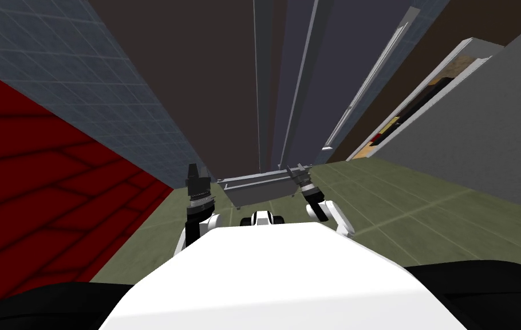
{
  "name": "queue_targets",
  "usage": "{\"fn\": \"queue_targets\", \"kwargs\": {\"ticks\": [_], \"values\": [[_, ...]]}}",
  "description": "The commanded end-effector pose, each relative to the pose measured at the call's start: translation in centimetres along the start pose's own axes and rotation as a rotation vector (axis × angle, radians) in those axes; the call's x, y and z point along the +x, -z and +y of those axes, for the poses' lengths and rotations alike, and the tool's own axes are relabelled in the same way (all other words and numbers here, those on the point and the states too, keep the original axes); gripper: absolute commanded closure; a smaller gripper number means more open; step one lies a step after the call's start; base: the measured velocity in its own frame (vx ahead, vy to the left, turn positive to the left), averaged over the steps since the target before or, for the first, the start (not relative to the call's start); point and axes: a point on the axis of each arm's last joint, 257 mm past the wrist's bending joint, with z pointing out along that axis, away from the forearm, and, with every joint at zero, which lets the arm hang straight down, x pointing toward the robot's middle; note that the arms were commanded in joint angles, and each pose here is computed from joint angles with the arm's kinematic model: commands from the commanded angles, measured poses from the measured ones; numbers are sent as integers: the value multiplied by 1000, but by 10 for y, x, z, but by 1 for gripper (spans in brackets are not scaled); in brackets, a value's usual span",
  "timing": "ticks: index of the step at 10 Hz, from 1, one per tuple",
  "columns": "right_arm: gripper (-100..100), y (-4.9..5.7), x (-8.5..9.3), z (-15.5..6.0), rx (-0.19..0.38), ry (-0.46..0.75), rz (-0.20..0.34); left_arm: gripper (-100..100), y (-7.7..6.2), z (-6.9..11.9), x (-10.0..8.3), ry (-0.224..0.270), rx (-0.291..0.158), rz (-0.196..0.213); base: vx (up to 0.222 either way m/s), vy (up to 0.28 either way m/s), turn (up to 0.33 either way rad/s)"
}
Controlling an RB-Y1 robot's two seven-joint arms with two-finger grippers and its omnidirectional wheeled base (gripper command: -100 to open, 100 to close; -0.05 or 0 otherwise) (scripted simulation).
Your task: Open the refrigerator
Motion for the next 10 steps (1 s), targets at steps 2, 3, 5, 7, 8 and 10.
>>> {"fn": "queue_targets", "kwargs": {"ticks": [2,3,5,7,8,10], "values": [[-100,-1,29,-4,-12,170,69,0,0,0,0,0,0,0,34,92,-45],[-100,-1,30,-4,-13,179,71,0,0,0,0,0,0,0,22,79,-33],[-100,-2,50,-6,-28,293,118,0,0,0,0,0,0,0,21,105,-71],[-100,-2,62,-7,-41,368,146,0,0,0,0,0,0,0,19,95,-41],[-100,-2,71,-8,-51,421,167,0,0,0,0,0,0,0,32,103,-79],[-100,-1,82,-9,-65,489,192,0,0,0,0,0,0,0,22,79,-29]]}}
